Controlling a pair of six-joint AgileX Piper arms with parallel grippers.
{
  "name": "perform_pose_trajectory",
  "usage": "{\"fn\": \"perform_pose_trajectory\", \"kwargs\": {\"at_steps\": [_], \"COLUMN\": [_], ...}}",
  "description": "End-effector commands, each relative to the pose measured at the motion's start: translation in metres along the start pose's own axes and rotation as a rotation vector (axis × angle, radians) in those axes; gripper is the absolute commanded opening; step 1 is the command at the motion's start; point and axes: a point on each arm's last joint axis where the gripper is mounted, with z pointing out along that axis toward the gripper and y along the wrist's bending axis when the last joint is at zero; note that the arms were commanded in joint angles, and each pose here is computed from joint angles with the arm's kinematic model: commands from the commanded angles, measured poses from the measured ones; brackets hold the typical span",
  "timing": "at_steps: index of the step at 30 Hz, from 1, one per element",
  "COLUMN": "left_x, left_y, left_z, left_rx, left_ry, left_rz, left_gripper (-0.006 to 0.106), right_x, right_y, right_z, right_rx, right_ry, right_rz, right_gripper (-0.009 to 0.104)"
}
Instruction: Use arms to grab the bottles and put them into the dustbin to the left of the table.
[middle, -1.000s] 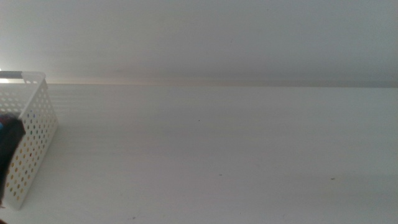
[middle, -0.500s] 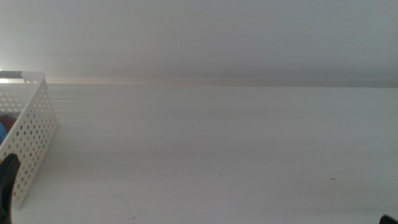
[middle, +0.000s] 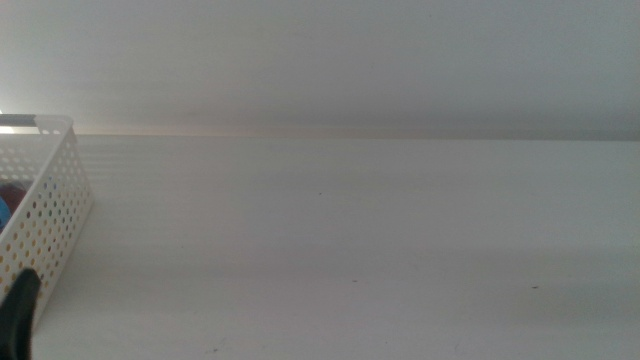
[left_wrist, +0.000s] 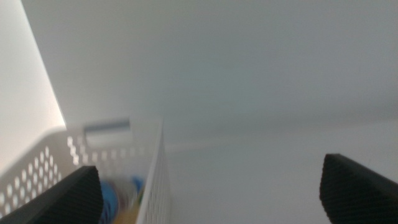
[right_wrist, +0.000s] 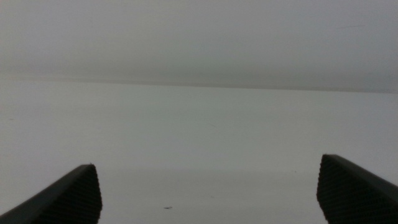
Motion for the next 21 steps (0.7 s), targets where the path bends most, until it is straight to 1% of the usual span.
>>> {"fn": "perform_pose_trajectory", "kwargs": {"at_steps": [1,7,11,12,17,21], "left_x": [0.012,0.032,0.045,0.049,0.048,0.048], "left_y": [-0.001,-0.002,-0.002,-0.002,-0.001,-0.001], "left_z": [-0.001,0.003,0.006,0.006,0.005,0.005], "left_rx": [-0.007,-0.009,-0.035,-0.040,-0.050,-0.048], "left_ry": [-0.003,0.051,0.044,0.088,0.082,0.082], "left_rz": [-0.017,-0.021,-0.034,-0.036,-0.045,-0.045], "left_gripper": [0.094,0.094,0.094,0.094,0.094,0.094], "right_x": [0.005,0.027,0.041,0.043,0.036,0.037], "right_y": [-0.001,0.000,0.001,0.001,0.001,0.001], "right_z": [0.002,0.004,0.010,0.010,0.010,0.010], "right_rx": [0.023,0.036,0.036,0.036,0.042,0.043], "right_ry": [-0.038,-0.097,-0.099,-0.082,-0.153,-0.151], "right_rz": [-0.011,-0.035,-0.039,-0.043,-0.053,-0.057], "right_gripper": [0.093,0.093,0.093,0.093,0.093,0.093]}}
